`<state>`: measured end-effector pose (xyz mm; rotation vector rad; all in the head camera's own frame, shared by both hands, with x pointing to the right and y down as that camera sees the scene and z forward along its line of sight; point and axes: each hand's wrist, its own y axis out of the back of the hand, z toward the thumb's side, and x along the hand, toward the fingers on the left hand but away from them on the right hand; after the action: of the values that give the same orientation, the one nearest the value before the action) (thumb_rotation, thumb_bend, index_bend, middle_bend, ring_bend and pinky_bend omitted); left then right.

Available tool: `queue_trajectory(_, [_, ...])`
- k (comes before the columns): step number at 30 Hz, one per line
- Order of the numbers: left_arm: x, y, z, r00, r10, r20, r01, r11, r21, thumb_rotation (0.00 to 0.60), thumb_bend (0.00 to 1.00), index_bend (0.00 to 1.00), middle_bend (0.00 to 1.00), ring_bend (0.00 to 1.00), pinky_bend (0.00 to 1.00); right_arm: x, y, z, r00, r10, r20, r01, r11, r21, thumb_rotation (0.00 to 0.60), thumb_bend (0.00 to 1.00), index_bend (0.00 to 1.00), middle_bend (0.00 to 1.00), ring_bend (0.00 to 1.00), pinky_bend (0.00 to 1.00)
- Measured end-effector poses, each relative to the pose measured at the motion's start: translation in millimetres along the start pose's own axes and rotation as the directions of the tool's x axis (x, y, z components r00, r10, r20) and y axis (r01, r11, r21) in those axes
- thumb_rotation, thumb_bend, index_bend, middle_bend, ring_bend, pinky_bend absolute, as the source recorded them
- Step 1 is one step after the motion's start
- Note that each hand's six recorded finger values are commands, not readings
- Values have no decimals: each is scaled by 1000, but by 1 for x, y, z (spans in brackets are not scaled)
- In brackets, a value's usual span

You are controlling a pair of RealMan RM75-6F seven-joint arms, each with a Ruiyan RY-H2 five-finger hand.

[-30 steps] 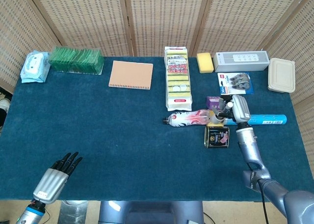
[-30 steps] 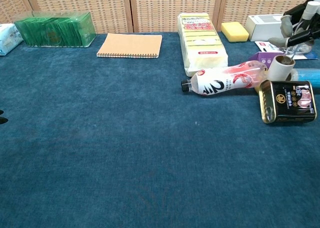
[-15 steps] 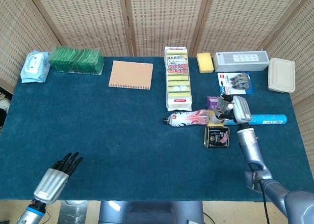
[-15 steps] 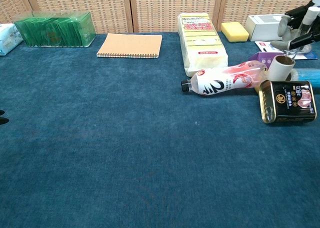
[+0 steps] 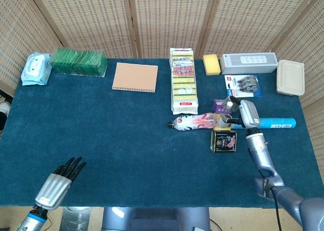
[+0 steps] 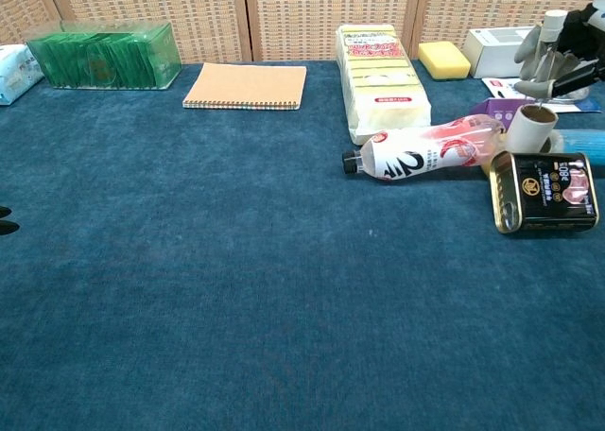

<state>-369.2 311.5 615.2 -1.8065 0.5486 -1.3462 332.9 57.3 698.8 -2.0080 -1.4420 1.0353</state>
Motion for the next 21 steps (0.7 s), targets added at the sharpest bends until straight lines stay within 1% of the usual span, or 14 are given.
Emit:
queue_trajectory(4, [0,1,-1,1000,5,1,-5,1000,0,600,210,41,32,45,257,0,4,2,1000,-3,-8,3,1000,7,600,290,402,445,454,447])
queue_trajectory(13, [0,4,0,1000,17,17,-17,1000,-7,600,209,41,33,45,256,8,20,8,1000,9,-20,-8,999,43,600,271,333,385,384,404])
queue_trajectory(18, [0,9,-2,999,34,30,-34,999,-5,600,209,42,33,45,256,20,29,13,999,37,-18,-36,997,75,600,265,299,342,336,369])
queue_trajectory(21, [-1,14,-4,998,46,41,-46,999,-7,600,208,42,33,45,257,31,39,17,998,57,-16,-55,993,107,600,262,278,325,314,351])
